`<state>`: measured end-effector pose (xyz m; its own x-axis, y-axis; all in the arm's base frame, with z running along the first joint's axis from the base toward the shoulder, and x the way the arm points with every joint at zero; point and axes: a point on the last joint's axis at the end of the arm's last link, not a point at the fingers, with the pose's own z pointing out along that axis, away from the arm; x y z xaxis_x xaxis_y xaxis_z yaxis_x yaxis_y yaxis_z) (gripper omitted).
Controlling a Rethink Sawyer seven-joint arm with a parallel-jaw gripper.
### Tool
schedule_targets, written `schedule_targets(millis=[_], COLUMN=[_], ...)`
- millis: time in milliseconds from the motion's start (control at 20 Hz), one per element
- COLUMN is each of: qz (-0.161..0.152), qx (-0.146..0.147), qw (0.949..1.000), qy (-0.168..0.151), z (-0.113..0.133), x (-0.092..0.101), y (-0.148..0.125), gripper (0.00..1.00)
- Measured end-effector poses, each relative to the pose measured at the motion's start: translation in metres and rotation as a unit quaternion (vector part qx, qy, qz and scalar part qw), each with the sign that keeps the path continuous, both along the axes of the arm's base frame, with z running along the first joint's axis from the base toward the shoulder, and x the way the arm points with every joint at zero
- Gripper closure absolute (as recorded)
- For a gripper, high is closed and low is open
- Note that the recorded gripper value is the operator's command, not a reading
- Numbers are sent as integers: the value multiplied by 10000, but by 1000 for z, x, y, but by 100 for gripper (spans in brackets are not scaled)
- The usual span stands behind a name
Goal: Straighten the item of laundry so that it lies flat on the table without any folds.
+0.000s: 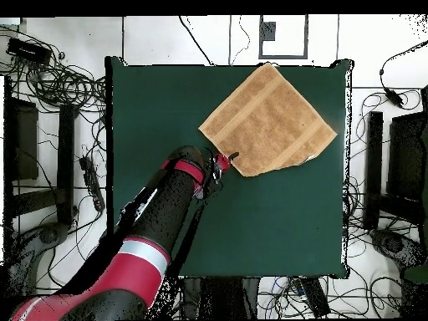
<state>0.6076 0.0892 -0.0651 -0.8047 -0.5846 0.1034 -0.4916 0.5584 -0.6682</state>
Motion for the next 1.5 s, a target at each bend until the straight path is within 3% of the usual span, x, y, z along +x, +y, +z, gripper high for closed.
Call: schedule_targets(millis=[550, 1500], qz=[66, 57], qx=[-228, -259], qw=[9997, 9996], qy=[10, 0], z=[-3, -4], x=[2, 5], y=[-14, -19], gripper=[0, 0])
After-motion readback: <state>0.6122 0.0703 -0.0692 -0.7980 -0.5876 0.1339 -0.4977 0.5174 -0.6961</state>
